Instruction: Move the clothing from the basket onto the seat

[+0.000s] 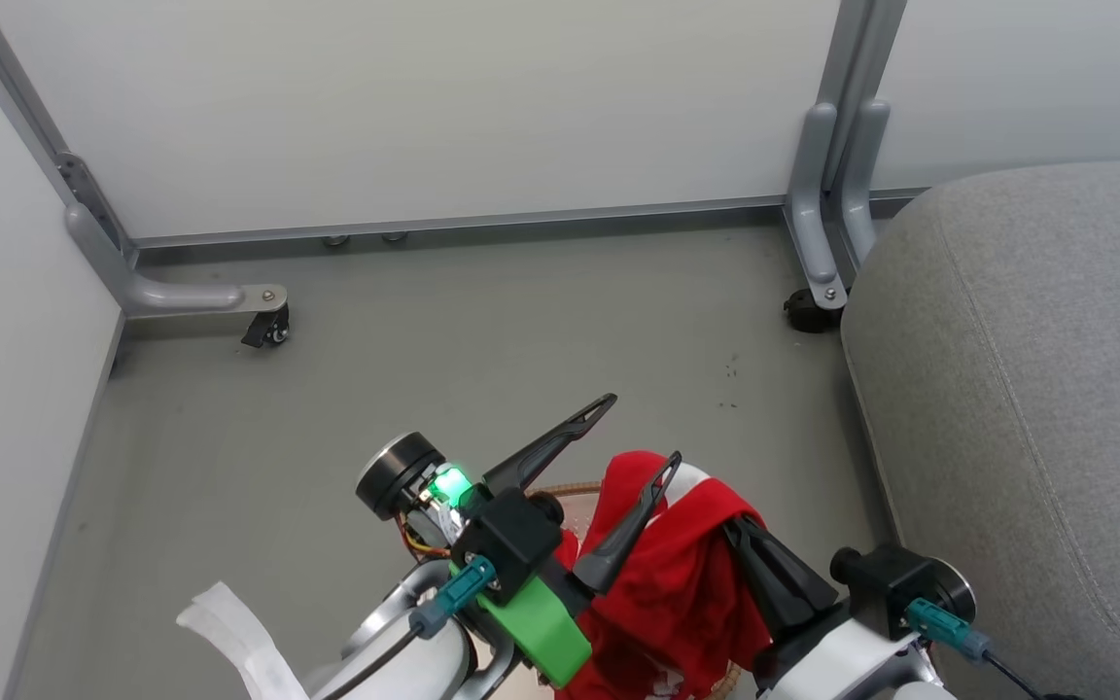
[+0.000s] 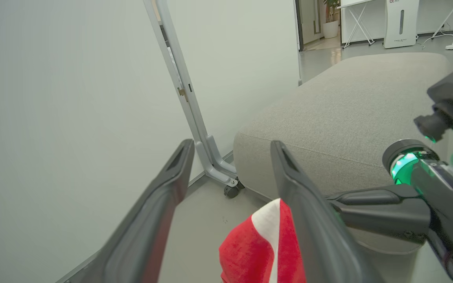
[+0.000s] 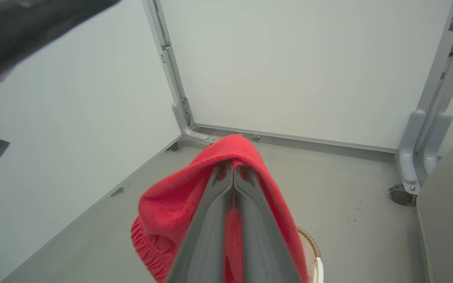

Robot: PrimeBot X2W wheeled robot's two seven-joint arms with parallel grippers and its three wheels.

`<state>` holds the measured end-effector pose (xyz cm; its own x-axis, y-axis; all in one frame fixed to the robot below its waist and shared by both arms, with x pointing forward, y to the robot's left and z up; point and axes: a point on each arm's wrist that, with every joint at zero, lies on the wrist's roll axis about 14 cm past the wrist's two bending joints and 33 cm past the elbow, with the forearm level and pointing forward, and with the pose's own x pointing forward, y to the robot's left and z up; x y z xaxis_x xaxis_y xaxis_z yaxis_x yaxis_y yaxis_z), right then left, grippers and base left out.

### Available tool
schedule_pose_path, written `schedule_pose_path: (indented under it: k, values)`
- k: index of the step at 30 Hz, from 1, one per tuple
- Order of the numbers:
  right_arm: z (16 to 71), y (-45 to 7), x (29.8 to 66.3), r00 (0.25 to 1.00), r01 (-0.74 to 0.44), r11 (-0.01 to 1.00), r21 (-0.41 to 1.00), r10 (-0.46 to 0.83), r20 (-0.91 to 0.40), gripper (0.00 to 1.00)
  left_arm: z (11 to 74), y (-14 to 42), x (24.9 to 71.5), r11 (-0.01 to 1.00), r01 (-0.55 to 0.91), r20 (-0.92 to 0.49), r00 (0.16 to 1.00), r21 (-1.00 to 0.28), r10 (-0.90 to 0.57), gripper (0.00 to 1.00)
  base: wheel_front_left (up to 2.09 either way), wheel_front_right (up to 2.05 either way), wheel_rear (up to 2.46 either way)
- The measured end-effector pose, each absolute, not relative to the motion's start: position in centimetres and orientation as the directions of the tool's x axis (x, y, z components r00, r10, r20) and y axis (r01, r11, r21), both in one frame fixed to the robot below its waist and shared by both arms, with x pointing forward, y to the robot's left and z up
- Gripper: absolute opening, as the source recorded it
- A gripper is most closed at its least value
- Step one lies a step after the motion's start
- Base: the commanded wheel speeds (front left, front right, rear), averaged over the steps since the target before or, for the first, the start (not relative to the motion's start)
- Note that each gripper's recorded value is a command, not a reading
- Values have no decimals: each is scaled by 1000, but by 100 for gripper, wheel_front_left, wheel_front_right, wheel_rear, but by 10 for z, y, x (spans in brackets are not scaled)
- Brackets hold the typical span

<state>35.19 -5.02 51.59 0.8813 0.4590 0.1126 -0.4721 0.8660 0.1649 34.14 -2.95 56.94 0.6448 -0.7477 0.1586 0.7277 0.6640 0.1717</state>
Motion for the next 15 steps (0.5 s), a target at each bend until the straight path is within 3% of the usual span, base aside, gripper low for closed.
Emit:
schedule_pose_path:
  k: [6,15]
  values:
    - [522,-69,358,905,-421,893,158,404,132,0,556,-32,342,651,751,132,639,108,-758,100,0,0,0]
    - [528,-107,366,945,-311,939,145,289,153,0,526,-48,337,557,830,59,554,35,-830,100,0,0,0]
